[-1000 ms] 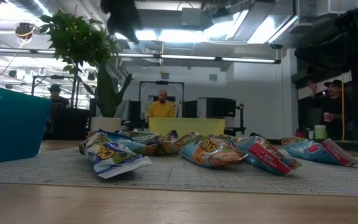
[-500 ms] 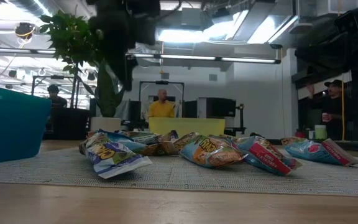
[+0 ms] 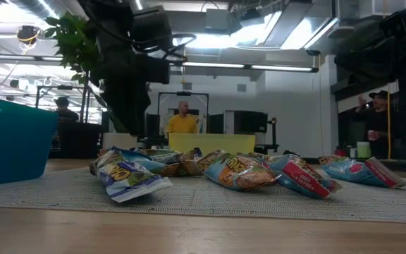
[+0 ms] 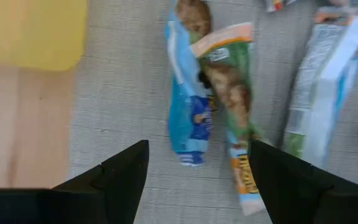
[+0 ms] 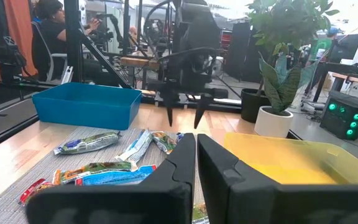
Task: Pick and place Granola Bars by type
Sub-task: Put the top blue granola bar into the blue bin
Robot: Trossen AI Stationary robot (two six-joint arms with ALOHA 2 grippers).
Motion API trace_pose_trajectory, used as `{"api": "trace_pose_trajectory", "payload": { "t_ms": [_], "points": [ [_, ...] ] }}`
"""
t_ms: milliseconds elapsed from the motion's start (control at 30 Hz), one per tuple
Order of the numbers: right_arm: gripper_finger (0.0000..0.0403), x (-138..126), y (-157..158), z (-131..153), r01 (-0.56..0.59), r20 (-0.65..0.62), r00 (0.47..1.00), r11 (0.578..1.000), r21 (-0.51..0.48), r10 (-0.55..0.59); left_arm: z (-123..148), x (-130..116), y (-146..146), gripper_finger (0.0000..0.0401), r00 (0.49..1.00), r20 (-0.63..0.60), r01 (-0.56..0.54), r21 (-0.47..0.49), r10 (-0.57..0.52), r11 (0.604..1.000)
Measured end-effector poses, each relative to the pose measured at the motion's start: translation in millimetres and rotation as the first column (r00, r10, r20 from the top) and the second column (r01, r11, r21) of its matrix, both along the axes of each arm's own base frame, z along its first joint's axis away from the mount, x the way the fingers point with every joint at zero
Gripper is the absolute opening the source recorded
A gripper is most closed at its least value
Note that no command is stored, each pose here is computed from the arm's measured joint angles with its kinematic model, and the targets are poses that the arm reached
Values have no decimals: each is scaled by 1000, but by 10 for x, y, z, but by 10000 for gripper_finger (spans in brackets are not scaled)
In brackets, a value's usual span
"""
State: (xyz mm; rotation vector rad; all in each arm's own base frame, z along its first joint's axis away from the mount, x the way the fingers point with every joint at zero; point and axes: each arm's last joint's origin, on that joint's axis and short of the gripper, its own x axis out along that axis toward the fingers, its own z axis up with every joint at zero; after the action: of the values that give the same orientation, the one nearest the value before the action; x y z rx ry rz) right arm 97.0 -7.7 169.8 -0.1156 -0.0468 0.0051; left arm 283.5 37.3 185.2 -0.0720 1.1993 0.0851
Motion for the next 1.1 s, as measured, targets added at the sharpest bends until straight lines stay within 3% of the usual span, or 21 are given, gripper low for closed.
{"api": "trace_pose_trajectory", "payload": {
  "t_ms": [1100],
  "points": [
    [22, 0, 0, 0, 0, 0, 1000, 1000, 0, 0, -283, -62, 0, 208, 996, 91, -20, 7, 19, 1000]
  ]
}}
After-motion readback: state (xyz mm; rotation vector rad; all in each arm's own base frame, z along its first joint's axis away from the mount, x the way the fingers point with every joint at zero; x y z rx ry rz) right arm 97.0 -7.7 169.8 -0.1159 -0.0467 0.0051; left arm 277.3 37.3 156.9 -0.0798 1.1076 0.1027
